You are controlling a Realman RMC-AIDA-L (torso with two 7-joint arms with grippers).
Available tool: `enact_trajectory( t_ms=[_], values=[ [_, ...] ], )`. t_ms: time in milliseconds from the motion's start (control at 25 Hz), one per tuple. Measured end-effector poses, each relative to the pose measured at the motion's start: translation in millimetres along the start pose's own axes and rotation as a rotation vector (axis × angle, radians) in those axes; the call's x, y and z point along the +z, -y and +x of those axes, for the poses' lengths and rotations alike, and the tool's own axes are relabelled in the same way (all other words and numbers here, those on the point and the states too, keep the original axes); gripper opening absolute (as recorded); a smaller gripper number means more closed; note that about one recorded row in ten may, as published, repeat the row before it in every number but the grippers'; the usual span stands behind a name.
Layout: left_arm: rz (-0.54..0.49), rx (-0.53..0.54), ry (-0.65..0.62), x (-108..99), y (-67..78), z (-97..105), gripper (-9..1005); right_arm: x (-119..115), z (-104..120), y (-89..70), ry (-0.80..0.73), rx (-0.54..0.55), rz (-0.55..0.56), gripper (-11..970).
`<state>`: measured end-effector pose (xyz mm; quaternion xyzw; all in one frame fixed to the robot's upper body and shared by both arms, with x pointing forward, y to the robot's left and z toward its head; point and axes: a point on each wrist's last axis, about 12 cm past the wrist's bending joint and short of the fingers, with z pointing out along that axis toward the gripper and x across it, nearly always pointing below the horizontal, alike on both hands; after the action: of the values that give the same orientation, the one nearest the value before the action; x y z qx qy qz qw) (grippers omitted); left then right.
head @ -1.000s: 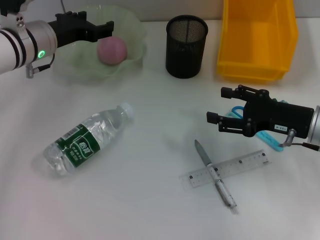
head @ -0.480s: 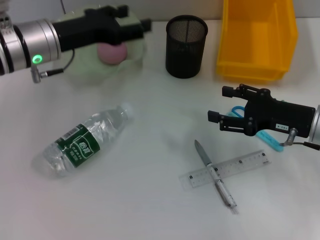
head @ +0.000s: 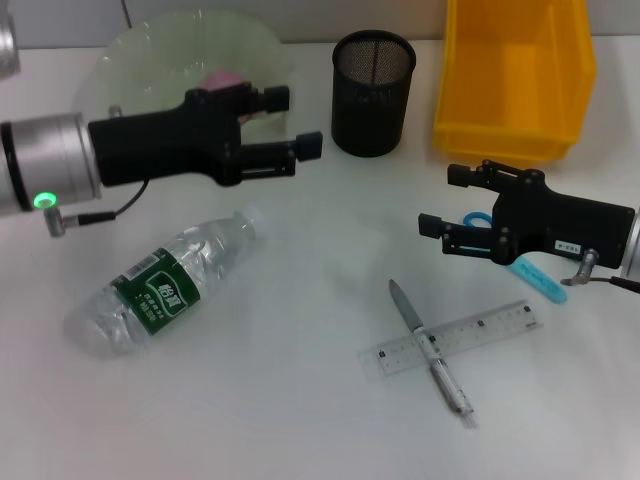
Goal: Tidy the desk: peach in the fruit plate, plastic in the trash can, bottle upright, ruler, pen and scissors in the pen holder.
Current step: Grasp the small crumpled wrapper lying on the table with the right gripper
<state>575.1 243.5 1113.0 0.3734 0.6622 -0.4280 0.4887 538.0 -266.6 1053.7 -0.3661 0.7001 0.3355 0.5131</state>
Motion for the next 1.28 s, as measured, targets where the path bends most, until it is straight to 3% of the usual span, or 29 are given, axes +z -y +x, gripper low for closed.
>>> enact_trajectory(
  t_ms=[80, 240, 320, 360, 560, 960, 1280],
  values=[
    [-0.001, -0.002, 0.011, -2.1, 2.6, 3.7, 834, 0.5, -0.9, 0.4, 0.001, -0.003, -0.001, 824],
    [-0.072, -0.033, 0.108, -15.4, 15.4, 31.5, 834, 1.3, -2.6, 0.8, 0.004, -0.007, -0.005, 824],
    [-0.072, -0.033, 0.108, -15.4, 15.4, 31.5, 834, 1.6, -3.4, 0.2, 0.009, -0.008, -0.012, 824],
    [-0.095, -0.024, 0.117, -21.3, 21.7, 46.1, 834, 1.7, -3.9, -0.3, 0.012, -0.008, -0.017, 823],
    [-0.13, 0.028, 0.094, -32.3, 32.4, 68.2, 834, 1.8, -6.0, -0.1, 0.017, -0.012, -0.028, 823],
    [-0.121, 0.105, 0.041, -36.8, 43.7, 85.5, 834, 2.7, -6.9, 0.1, 0.017, -0.015, -0.031, 823],
    [-0.082, 0.117, 0.016, -34.4, 47.5, 88.4, 833, 2.1, -6.4, -0.9, 0.019, -0.013, -0.035, 823]
  ],
)
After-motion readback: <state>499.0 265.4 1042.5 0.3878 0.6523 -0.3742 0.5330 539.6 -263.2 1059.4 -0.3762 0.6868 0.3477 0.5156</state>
